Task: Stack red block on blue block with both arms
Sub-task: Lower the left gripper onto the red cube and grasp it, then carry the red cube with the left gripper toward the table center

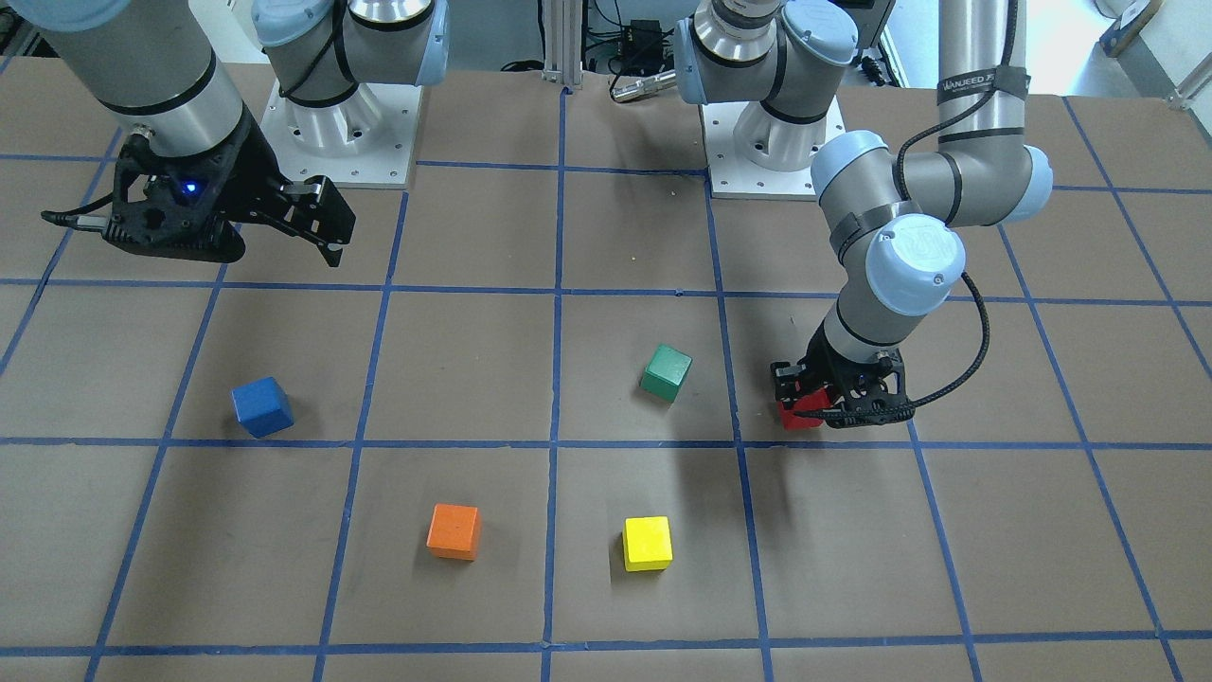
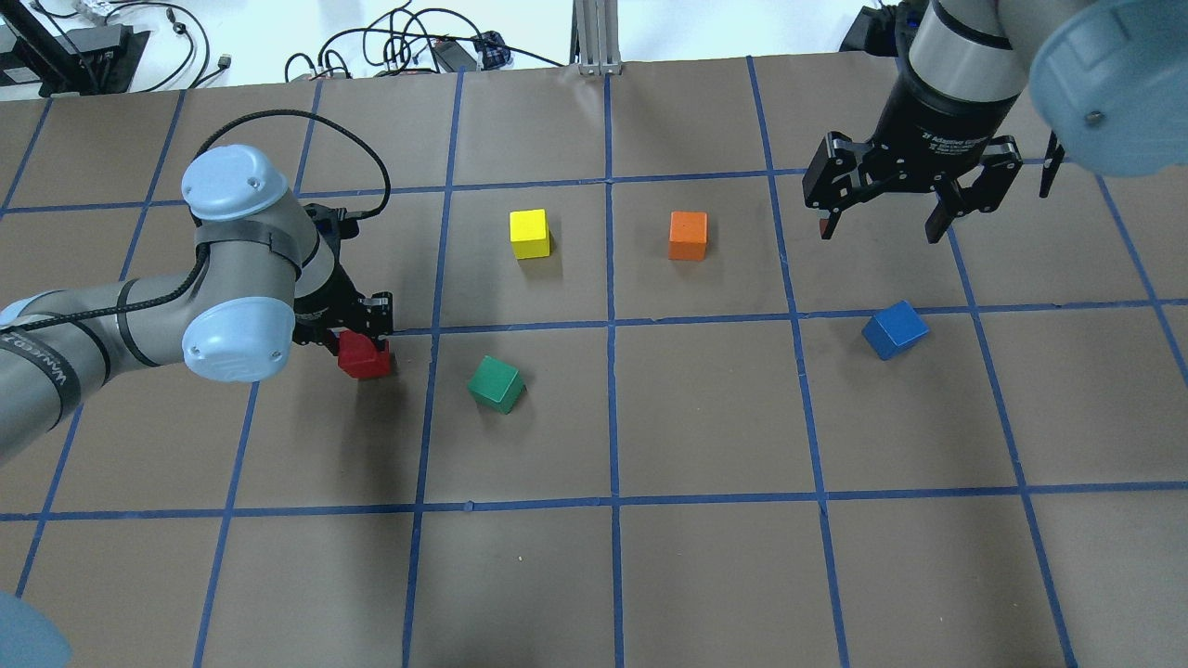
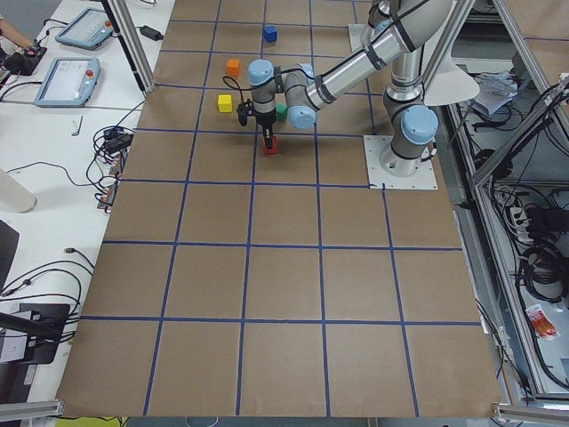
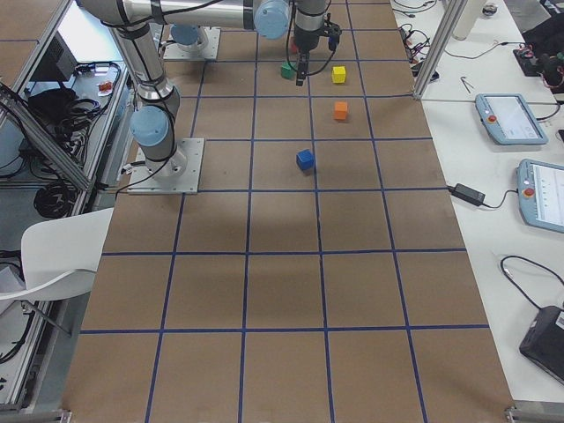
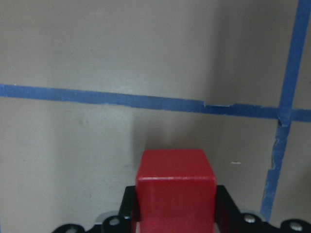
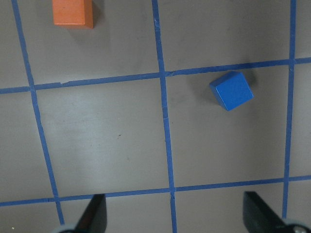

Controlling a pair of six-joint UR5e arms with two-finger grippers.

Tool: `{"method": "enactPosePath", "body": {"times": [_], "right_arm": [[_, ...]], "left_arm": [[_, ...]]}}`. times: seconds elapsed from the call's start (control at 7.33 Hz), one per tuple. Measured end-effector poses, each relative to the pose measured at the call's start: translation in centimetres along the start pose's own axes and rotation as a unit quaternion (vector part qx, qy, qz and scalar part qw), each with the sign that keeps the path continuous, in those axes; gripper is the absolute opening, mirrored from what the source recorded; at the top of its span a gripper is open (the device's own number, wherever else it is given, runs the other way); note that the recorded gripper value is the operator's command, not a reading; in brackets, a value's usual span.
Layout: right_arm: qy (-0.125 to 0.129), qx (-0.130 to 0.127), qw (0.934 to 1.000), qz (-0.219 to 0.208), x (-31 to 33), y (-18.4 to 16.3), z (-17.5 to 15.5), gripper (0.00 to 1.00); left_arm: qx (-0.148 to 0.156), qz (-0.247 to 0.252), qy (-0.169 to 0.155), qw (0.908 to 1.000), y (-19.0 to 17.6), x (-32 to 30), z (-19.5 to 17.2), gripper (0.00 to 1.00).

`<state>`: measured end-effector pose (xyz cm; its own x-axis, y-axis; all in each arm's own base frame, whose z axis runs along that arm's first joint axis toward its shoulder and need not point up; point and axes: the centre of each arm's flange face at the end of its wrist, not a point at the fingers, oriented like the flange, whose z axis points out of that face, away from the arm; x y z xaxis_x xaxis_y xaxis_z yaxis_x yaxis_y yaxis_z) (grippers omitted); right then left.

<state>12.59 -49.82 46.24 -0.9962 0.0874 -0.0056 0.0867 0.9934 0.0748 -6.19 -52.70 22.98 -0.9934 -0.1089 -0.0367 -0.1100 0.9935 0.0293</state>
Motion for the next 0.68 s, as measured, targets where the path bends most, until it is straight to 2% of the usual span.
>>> {"method": "enactPosePath", "body": {"times": [0.27,0.41,0.68], "right_arm": [[0.0,-0.002,1.0,0.0,0.0,0.0,0.2,1.0],[0.0,-0.002,1.0,0.0,0.0,0.0,0.2,1.0],[0.0,-0.002,1.0,0.0,0.0,0.0,0.2,1.0]], "left_arm": [[-0.003,0.01,0.009,0.9999,-2.3,1.9,-4.7,0.33],[0.0,0.01,0.02,0.9997,-2.8,4.8,-6.3,0.33],[0.014,-0.018,0.035,0.9991,-1.4,14.7,-7.1,0.33]]}}
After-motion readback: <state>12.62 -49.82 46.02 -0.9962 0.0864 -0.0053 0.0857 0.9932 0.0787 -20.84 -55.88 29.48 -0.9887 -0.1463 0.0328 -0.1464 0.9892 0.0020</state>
